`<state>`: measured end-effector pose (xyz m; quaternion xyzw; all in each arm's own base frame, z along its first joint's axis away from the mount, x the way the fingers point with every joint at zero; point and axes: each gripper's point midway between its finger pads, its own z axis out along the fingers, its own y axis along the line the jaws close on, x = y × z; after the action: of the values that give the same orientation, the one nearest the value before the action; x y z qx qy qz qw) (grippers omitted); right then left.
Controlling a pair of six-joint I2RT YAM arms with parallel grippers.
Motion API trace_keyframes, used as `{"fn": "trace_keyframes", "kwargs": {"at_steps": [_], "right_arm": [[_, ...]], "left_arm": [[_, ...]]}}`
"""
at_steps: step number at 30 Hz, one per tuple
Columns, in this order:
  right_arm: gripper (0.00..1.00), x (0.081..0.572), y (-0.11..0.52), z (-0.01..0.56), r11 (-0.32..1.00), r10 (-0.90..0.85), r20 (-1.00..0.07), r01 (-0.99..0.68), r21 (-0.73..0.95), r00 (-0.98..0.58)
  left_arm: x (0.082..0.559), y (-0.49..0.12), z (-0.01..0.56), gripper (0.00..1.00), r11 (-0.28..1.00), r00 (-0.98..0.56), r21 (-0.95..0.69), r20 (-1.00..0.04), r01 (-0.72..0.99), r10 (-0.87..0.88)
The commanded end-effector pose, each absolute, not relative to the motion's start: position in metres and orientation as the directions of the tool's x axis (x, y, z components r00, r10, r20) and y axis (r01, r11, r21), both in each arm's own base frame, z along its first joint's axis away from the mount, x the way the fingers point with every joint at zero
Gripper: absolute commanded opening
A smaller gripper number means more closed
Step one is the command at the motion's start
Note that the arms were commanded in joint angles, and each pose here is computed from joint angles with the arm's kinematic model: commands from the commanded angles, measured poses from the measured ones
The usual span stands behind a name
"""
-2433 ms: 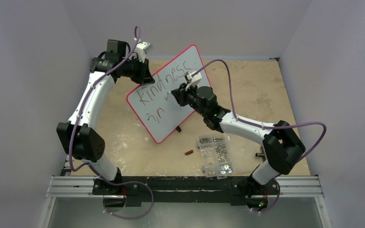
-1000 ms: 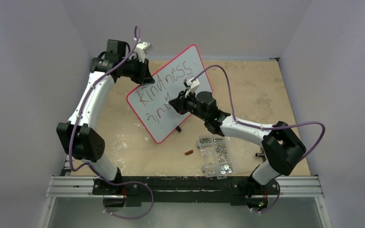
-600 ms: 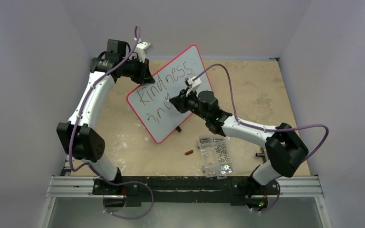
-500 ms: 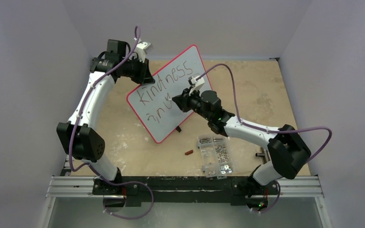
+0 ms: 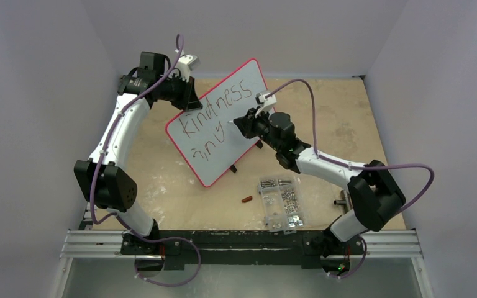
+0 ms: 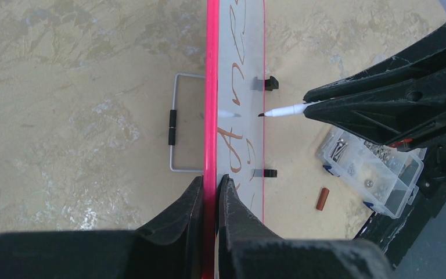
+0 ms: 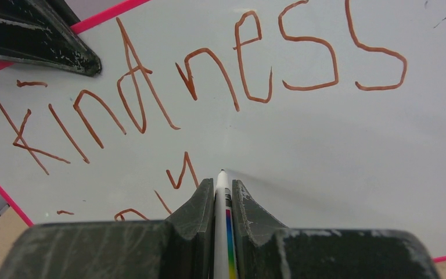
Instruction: Write a sentence on the whiteboard
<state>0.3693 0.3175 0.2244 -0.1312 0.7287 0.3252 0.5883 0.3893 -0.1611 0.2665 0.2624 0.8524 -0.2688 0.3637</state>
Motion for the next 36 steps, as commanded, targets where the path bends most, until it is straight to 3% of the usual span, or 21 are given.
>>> {"fn": "trace_keyframes", "kwargs": {"at_steps": [1,36], "right_arm": [[0.0,0.375,0.33,0.255,0.71,0.249,-0.941,-0.618,0.338,-0.228],[0.0,0.363,0.325,0.212,0.722,0.193,-0.929,-0.595,0.352,-0.316]], "left_arm": [[0.386,-0.149,0.261,0.0,0.752,-0.598,-0.193,-0.738,0.63,0.312],[0.386,-0.15,0.262,0.0,0.75,-0.597,-0.196,-0.741,0.632,0.309]]}}
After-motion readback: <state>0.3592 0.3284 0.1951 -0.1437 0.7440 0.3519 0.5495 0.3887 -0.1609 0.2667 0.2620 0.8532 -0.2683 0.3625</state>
